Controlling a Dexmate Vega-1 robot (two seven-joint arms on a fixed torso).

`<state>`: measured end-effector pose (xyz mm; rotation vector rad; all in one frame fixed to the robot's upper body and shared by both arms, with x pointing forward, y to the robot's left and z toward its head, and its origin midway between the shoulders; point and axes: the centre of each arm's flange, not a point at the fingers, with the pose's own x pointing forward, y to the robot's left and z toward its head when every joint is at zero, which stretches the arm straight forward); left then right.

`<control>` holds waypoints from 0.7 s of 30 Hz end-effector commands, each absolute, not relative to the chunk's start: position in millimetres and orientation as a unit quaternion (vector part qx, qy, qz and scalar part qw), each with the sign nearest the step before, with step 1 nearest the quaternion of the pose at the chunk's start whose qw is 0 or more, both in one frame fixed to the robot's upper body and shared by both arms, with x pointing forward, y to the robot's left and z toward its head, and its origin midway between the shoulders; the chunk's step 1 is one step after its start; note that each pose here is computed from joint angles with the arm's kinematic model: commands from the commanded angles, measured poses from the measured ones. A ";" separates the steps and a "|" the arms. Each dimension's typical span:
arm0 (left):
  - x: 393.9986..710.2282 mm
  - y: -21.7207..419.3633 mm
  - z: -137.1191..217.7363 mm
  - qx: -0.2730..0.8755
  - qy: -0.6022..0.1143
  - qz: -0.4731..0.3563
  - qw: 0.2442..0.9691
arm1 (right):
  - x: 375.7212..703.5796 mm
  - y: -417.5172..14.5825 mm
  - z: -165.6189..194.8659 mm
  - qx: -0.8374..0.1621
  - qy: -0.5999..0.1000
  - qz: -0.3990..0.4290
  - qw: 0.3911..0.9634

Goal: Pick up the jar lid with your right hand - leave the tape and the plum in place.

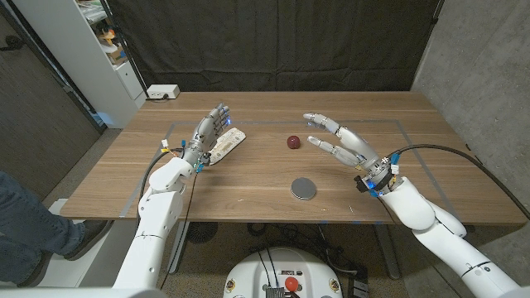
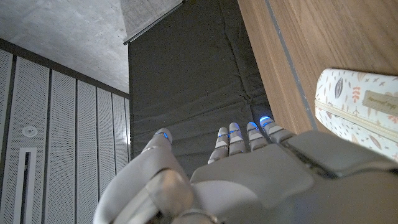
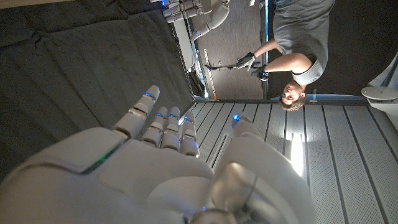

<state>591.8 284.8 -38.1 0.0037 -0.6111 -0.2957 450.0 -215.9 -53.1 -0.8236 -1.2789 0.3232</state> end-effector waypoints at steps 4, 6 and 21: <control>590.1 286.4 -39.8 0.004 -0.297 -0.146 0.944 | 446.6 -207.7 -54.2 -0.412 -0.585 0.135 0.686; 590.3 286.6 -39.7 0.004 -0.297 -0.146 0.943 | 446.5 -206.7 -54.2 -0.422 -0.585 0.131 0.680; 594.0 291.1 -41.3 0.002 -0.294 -0.144 0.945 | 451.8 -200.1 -56.1 -0.463 -0.581 0.109 0.661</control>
